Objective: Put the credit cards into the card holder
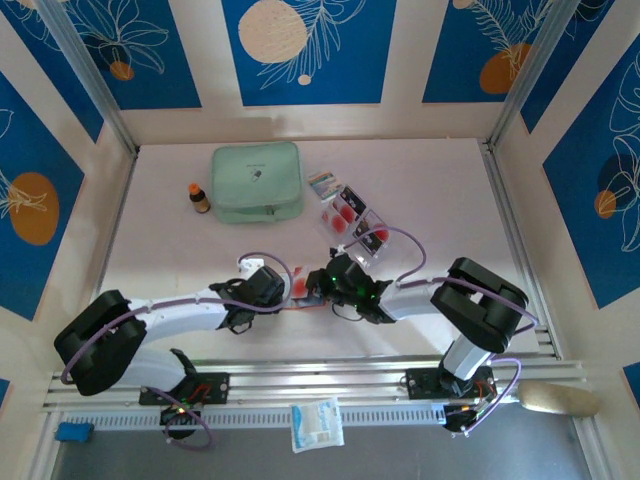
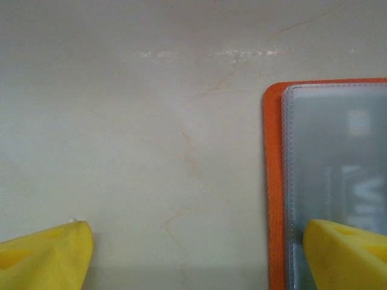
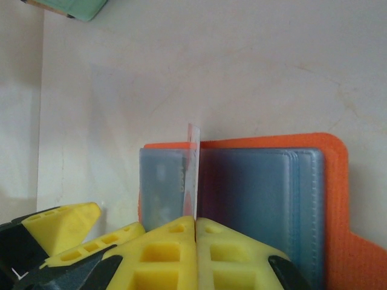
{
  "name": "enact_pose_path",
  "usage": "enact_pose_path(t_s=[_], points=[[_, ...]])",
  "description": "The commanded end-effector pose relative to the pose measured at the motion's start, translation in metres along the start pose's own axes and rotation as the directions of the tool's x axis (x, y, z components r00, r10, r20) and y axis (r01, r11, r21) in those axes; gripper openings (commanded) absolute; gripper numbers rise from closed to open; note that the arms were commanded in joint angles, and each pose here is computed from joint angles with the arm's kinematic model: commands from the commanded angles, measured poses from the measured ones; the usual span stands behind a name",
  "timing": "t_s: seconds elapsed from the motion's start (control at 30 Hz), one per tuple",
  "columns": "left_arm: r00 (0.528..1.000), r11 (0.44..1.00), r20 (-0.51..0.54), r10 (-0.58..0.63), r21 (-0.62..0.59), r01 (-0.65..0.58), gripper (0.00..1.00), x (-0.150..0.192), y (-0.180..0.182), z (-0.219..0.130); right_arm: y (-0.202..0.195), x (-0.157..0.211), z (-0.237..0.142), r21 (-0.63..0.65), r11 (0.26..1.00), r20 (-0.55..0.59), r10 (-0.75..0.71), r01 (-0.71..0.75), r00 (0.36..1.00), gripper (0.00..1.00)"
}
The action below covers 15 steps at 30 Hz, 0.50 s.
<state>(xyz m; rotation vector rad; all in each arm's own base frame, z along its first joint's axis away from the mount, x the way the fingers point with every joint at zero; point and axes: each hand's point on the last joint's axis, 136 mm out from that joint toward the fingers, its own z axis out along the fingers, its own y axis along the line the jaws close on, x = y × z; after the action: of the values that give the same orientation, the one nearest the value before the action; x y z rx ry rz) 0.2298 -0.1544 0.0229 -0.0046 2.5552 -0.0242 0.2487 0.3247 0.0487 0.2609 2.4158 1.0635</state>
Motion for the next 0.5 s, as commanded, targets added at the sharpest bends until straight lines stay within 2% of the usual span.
enact_pose_path(t_s=[0.0, 0.47], points=[[1.000, 1.000, -0.017, 0.000, -0.028, -0.001, 0.90, 0.008, 0.011, 0.003, -0.011, 0.011, 0.002, 0.021, 1.000, -0.022, 0.012, -0.012, 1.000, 0.00], [1.000, 1.000, -0.019, -0.003, -0.029, 0.002, 0.90, 0.010, 0.011, 0.003, -0.017, 0.022, -0.001, 0.037, 0.999, -0.040, 0.025, -0.024, 0.999, 0.00]])
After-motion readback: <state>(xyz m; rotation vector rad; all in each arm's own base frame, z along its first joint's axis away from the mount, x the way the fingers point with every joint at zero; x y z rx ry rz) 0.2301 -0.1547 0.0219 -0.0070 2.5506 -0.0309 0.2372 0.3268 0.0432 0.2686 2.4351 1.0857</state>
